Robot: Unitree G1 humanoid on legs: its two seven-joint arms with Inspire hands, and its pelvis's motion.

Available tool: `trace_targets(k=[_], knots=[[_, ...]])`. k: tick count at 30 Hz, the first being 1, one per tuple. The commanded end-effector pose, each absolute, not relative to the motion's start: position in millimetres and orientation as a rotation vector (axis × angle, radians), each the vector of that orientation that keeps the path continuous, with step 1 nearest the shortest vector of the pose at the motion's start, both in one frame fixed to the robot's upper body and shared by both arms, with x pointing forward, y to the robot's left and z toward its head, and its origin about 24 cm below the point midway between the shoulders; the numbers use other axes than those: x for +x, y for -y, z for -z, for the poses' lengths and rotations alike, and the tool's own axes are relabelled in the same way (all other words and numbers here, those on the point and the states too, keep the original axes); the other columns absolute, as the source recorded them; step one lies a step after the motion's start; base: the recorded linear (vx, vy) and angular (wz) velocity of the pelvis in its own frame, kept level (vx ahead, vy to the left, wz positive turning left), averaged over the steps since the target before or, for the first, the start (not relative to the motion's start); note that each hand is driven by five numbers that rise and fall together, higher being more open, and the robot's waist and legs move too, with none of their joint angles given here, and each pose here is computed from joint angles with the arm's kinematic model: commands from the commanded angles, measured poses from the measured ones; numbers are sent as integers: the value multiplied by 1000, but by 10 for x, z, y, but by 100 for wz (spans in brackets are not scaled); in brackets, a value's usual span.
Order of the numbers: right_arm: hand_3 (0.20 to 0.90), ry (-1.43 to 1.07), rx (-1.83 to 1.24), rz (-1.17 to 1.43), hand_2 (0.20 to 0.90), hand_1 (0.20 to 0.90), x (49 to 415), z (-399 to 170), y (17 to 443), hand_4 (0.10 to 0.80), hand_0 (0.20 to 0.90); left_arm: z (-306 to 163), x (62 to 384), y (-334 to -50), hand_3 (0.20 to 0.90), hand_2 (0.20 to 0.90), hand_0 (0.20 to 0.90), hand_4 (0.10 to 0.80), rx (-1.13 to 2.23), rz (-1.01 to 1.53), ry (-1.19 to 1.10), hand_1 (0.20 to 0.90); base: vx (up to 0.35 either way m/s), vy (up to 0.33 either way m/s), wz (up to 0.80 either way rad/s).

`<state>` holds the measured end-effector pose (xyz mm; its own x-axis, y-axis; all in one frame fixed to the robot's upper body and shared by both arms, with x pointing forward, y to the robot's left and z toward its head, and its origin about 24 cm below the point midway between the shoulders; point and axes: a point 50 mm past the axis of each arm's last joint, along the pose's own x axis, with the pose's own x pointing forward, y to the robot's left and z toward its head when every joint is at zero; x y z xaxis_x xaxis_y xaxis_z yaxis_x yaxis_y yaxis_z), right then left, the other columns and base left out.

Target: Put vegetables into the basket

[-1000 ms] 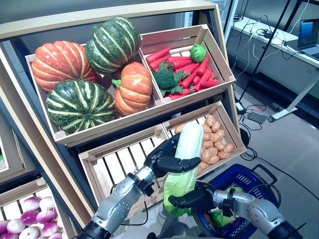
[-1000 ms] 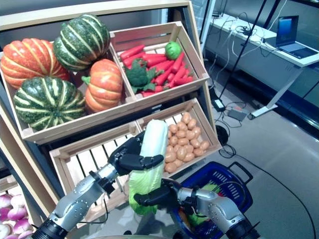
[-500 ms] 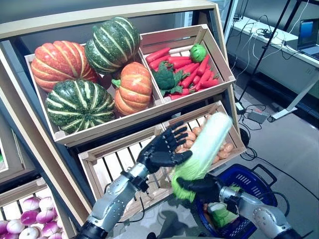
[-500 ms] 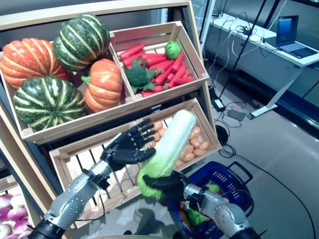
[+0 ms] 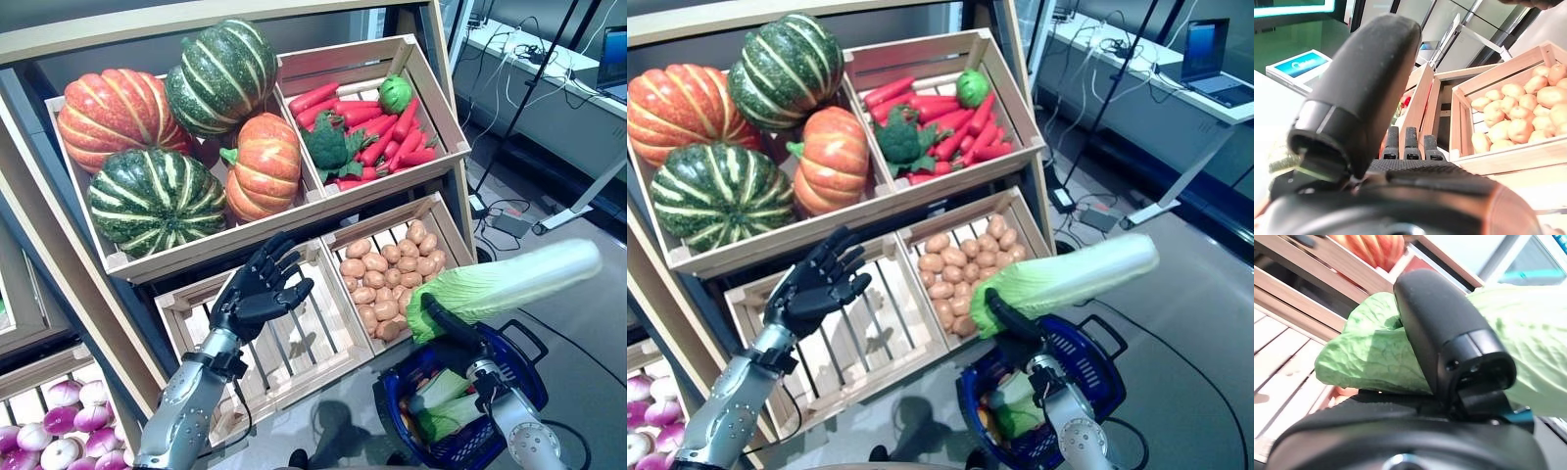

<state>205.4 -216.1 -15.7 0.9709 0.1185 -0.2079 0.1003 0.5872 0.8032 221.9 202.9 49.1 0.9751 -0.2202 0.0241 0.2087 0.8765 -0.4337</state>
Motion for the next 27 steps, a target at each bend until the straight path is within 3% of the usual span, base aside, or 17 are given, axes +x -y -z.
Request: trace_targets(k=[1, 14, 27], knots=[[300, 166, 1001, 90, 300, 300, 2427, -407, 2453, 400, 300, -896, 2381, -2137, 900, 900, 900, 800, -522, 207, 224, 900, -36, -26, 0], [300, 397, 1146, 495, 300, 300, 2687, -550, 3157, 400, 300, -1067, 2523, -2113, 900, 900, 900, 800, -690, 185, 341, 900, -159, -37, 2], [300, 475, 1296, 515, 300, 300, 3082, -855, 3241, 400, 300, -1408, 2677, -1946, 900, 900, 900, 800, -747, 248, 538, 900, -146, -4, 7]])
